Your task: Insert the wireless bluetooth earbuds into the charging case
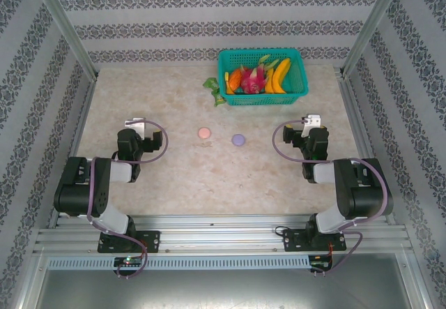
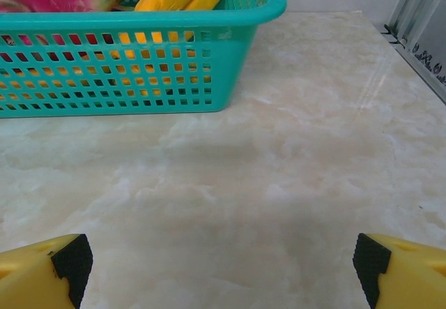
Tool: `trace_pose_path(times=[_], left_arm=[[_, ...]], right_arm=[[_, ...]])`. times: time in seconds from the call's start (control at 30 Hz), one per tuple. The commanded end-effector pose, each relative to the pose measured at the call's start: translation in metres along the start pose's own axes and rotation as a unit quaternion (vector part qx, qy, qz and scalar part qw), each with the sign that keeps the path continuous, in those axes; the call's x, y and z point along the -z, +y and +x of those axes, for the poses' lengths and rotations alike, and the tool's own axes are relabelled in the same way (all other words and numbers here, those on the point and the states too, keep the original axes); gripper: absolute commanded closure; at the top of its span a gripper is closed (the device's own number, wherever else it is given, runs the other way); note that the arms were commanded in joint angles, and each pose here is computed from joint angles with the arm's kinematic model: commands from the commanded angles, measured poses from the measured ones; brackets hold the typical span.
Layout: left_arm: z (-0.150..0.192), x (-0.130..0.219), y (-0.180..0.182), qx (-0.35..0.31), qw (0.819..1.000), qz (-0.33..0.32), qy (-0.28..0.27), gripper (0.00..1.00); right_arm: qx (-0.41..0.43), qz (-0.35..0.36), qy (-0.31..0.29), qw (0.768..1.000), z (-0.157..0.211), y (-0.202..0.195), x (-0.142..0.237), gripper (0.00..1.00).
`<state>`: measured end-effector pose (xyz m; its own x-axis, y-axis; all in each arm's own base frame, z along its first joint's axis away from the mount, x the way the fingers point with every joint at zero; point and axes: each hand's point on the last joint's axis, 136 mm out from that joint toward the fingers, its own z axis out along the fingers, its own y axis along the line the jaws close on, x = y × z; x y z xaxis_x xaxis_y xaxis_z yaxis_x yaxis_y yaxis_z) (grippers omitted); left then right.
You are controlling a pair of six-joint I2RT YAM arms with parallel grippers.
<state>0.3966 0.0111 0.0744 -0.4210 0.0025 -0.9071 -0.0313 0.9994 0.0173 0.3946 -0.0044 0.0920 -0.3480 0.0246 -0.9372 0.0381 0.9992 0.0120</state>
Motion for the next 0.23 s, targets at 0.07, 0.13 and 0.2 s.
trace_pose_path(times=[0.07,0.13,0.2], left_arm=[[-0.0065,-0.0003,-0.0045,0.005,1.000,0.010,-0.009,0.00],[-0.0064,0.0000,-0.0047,0.005,1.000,0.010,-0.010,0.00],[-0.0080,0.0007,-0.0046,0.005,1.000,0.010,-0.013,0.00]], right_arm=[[-0.006,-0.014,-0.014,1.000,-0.0133,0.0054,-0.0007,0.02],[-0.005,-0.015,-0.015,1.000,-0.0129,0.0056,-0.0001,0.02],[-0.003,-0.015,-0.020,1.000,-0.0133,0.0055,0.0028,0.02]])
